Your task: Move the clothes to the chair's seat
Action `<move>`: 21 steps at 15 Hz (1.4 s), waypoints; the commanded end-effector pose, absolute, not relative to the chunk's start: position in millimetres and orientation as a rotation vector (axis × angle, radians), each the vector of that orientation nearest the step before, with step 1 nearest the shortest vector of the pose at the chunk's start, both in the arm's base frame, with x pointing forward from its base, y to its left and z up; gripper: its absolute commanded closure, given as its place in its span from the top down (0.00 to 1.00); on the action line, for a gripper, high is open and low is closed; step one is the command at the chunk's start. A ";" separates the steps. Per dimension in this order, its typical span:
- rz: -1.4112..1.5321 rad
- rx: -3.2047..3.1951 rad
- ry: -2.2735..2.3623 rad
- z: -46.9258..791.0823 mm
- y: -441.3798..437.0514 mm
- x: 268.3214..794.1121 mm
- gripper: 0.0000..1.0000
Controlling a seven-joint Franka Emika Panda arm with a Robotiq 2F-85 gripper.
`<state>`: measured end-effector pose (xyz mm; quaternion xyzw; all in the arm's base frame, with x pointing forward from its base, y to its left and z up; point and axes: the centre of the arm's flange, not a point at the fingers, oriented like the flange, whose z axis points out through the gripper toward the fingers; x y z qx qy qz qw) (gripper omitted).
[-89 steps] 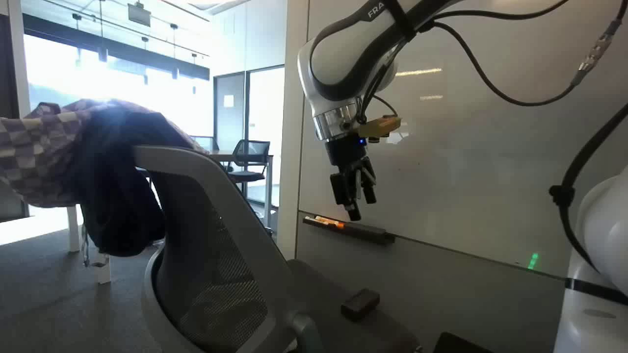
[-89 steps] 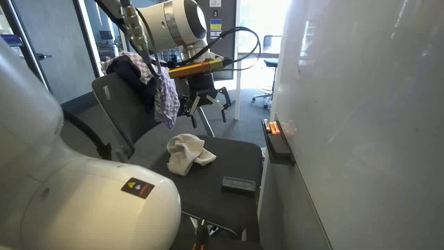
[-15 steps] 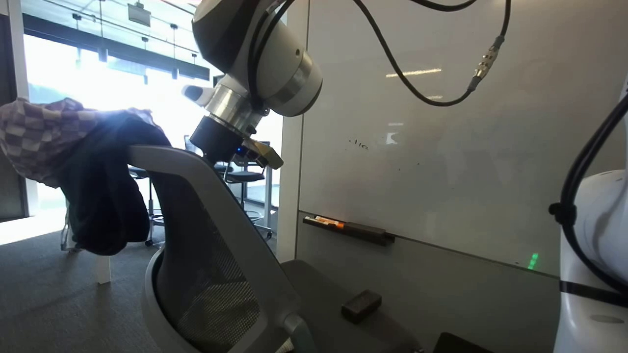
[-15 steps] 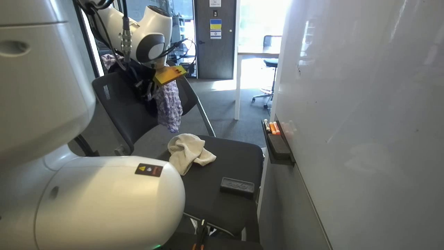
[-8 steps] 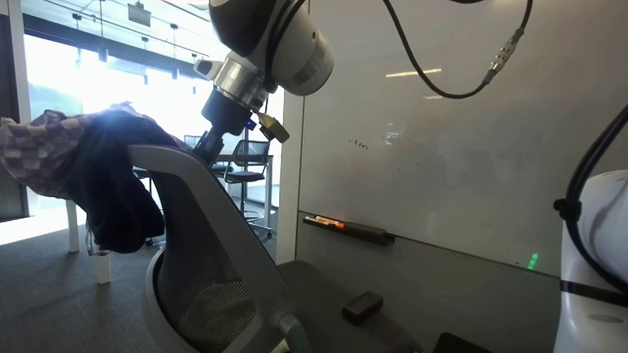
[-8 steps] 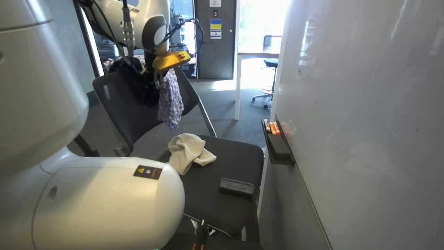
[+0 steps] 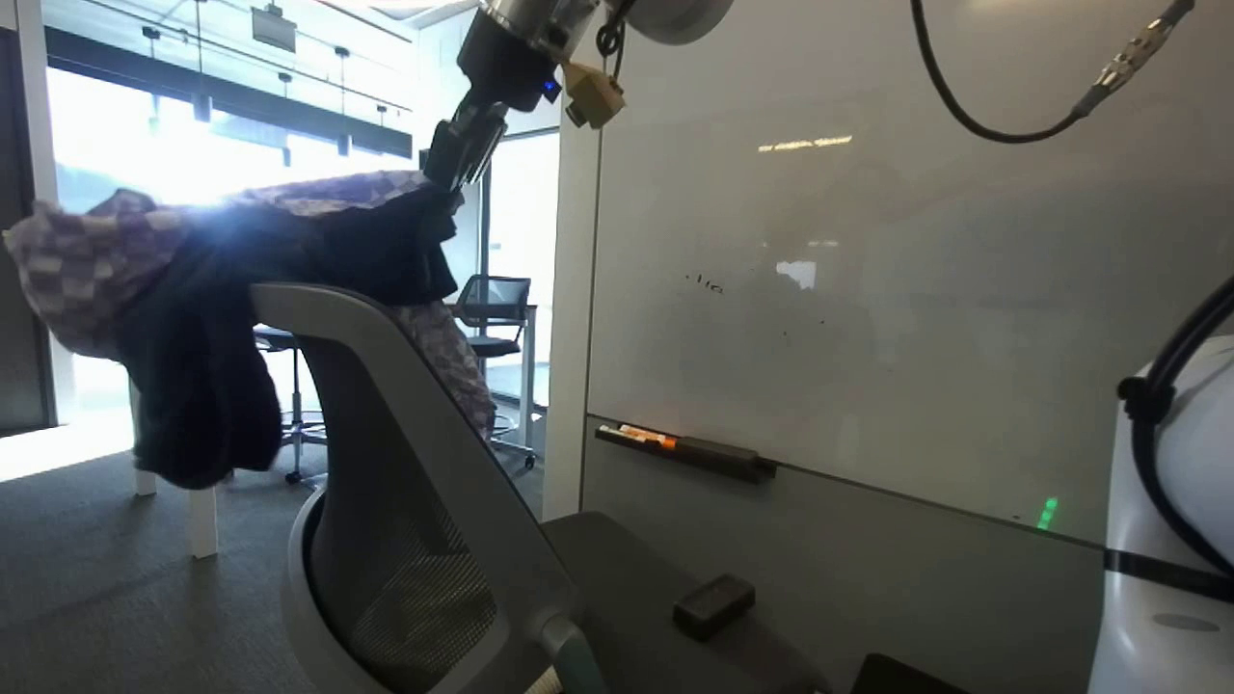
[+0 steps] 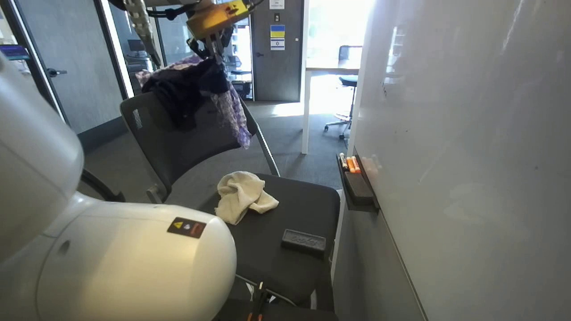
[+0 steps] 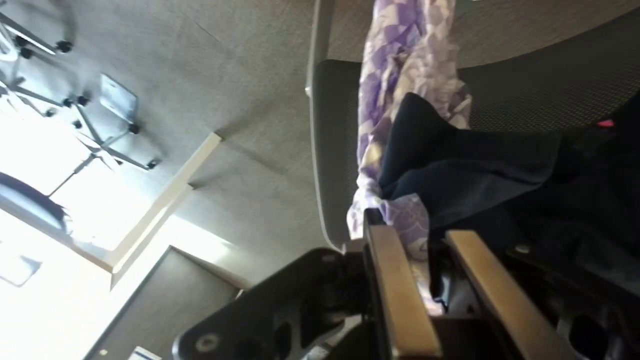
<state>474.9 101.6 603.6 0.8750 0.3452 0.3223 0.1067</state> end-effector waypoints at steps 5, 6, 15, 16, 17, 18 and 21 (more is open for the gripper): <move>0.883 2.407 0.571 669.1 60.3 434.8 0.02; 0.858 2.382 0.520 674.0 56.8 430.2 0.02; 0.565 2.405 0.382 657.8 53.5 408.6 0.02; 0.524 2.434 0.421 640.8 52.6 413.1 0.02; 0.474 2.482 0.451 623.2 52.6 417.0 0.02; 0.449 2.534 0.505 594.8 50.6 422.3 0.02; 0.350 2.666 0.608 509.4 16.8 433.3 0.02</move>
